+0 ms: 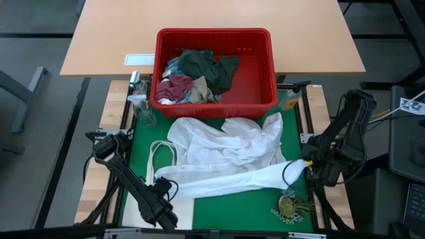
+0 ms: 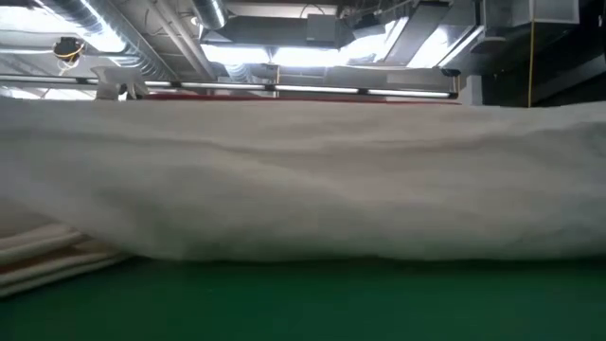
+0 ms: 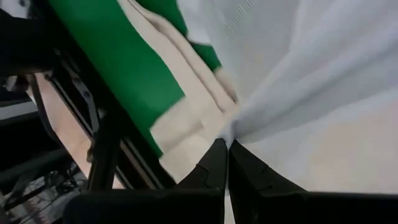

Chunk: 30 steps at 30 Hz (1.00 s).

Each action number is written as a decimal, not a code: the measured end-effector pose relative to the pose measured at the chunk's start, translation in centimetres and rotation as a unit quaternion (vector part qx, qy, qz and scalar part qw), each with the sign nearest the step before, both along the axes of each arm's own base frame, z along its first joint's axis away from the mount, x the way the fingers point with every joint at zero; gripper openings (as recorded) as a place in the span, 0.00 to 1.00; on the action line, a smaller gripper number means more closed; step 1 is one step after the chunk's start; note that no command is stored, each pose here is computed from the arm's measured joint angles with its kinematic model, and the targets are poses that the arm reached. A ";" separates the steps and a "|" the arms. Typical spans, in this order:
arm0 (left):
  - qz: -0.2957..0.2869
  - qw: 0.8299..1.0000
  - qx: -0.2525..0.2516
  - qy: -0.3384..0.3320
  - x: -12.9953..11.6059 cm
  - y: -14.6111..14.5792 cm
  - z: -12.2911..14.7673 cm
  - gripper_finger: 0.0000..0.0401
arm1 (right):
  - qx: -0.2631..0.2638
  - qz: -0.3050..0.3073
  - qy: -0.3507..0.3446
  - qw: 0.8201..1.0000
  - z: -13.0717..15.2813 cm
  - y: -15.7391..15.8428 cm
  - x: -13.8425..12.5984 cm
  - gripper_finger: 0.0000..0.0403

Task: Fold Laundry from Bin
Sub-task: Fold the white polo shirt

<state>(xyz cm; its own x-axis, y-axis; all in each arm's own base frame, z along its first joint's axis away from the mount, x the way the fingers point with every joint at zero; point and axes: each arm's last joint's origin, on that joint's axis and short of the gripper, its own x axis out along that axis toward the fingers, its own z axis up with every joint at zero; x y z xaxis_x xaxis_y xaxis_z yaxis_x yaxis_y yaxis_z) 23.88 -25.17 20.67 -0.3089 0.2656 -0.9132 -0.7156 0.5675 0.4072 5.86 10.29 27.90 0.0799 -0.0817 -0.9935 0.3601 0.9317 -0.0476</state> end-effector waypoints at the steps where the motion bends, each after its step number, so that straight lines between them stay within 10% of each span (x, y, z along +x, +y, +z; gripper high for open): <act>1: 0.006 1.000 0.011 -0.004 0.0 0.2 -0.2 0.00 | 0.000 -0.012 -0.008 1.000 -0.2 -0.4 -0.2 0.01; 19: 0.003 0.993 0.095 -0.069 2.6 4.2 -0.2 0.00 | -0.043 -0.057 -0.234 0.970 0.1 -3.6 -0.5 0.01; 30: 0.019 0.990 0.136 0.005 1.3 6.6 -3.4 0.00 | -0.053 -0.093 -0.149 0.983 -2.7 -3.5 -0.9 0.01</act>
